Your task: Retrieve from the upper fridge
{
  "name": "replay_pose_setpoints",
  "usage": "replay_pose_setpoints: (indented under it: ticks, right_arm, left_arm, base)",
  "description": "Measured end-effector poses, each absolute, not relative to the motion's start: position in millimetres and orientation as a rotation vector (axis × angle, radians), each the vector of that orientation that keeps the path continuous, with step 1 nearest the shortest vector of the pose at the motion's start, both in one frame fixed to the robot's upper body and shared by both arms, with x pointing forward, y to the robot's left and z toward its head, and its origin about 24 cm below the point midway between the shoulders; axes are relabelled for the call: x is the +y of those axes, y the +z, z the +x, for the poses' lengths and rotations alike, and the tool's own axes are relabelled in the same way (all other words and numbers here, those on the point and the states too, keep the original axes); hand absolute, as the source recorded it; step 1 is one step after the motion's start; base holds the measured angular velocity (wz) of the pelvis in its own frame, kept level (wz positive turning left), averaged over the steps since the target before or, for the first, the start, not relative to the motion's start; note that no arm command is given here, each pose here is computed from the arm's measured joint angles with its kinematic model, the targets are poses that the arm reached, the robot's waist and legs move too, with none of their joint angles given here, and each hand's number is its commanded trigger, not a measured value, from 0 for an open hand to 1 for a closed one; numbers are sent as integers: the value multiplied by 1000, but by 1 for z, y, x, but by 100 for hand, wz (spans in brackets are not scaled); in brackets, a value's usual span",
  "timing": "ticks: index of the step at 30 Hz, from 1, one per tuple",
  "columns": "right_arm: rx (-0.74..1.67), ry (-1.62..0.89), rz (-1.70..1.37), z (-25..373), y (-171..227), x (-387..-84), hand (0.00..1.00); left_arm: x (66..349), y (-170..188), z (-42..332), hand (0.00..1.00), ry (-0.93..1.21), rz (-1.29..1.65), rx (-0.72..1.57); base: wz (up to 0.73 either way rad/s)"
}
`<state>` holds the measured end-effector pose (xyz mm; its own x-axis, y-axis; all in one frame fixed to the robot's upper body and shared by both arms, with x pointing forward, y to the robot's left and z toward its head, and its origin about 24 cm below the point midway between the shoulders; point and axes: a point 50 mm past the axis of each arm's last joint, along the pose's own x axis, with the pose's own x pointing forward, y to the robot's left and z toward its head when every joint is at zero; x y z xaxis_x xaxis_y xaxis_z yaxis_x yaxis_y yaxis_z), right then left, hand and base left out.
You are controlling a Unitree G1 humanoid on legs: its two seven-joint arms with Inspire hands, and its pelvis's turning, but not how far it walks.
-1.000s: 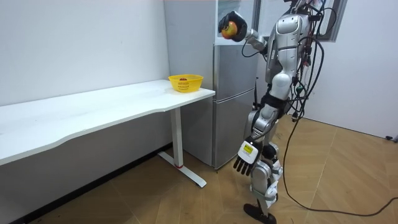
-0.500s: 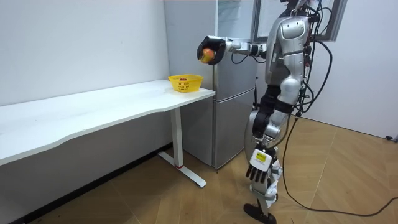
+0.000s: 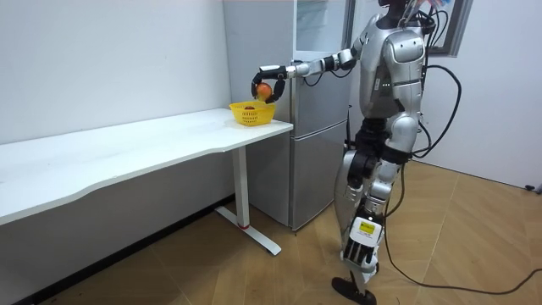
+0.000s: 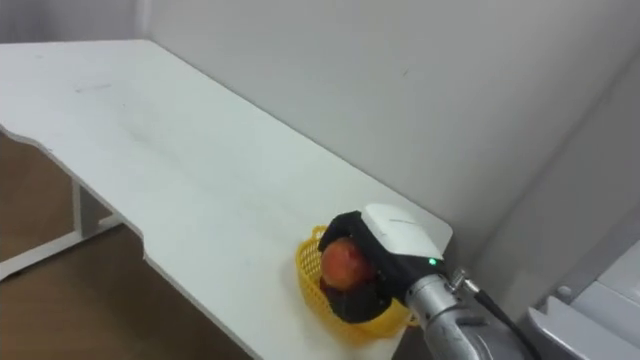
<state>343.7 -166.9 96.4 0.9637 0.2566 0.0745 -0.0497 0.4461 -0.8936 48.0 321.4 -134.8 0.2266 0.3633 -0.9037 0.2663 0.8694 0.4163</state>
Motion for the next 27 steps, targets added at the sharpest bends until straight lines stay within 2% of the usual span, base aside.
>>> replay_pose_setpoints:
  ticks: [14,16,27]
  right_arm:
    - [-57,124,-1075,356,82,-190,100]
    - [-47,105,-1066,357,81,-193,0]
    - [-92,75,-1057,362,93,-193,0]
  left_arm:
    - [314,-136,60,0,40,579,1345]
    - [313,-136,60,0,41,577,1346]
    - [311,-138,58,0,40,568,1355]
  base:
    - [5]
    - [10]
    - [3]
